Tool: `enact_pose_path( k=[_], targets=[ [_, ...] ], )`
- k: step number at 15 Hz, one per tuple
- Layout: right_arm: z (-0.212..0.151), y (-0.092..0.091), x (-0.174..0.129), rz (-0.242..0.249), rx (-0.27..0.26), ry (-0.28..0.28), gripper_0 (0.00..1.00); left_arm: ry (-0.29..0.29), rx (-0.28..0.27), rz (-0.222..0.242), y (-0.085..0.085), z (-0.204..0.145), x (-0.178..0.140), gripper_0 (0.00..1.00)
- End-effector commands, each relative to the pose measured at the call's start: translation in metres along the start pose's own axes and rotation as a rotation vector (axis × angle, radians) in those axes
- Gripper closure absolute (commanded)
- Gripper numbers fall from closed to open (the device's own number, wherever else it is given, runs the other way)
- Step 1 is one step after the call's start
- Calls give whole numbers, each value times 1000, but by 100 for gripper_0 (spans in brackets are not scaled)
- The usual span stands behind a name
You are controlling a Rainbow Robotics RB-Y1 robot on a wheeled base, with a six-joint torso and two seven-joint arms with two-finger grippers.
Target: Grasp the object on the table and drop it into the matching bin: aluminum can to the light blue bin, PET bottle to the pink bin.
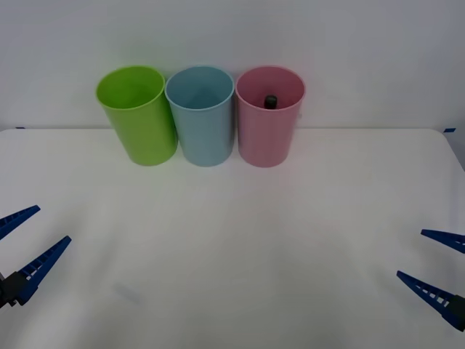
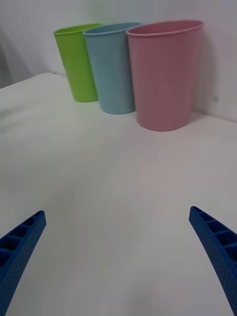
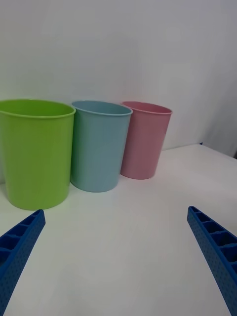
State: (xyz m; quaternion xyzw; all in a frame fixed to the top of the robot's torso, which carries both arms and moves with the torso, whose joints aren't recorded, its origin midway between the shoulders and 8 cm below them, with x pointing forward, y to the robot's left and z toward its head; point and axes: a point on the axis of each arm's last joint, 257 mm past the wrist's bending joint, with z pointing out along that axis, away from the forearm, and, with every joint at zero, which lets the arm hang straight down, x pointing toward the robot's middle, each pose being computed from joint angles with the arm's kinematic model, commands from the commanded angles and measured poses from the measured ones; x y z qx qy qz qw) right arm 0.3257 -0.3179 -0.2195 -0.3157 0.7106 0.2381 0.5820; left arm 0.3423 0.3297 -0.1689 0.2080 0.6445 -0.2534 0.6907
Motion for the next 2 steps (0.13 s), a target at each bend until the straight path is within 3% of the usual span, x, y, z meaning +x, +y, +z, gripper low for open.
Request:
enact_pose_path(
  k=[1,2],
  targets=[
    [0,0,0,0,1,0,0,0,0,0,0,0,0,0],
    [0,0,0,0,1,0,0,0,0,0,0,0,0,0]
  ],
)
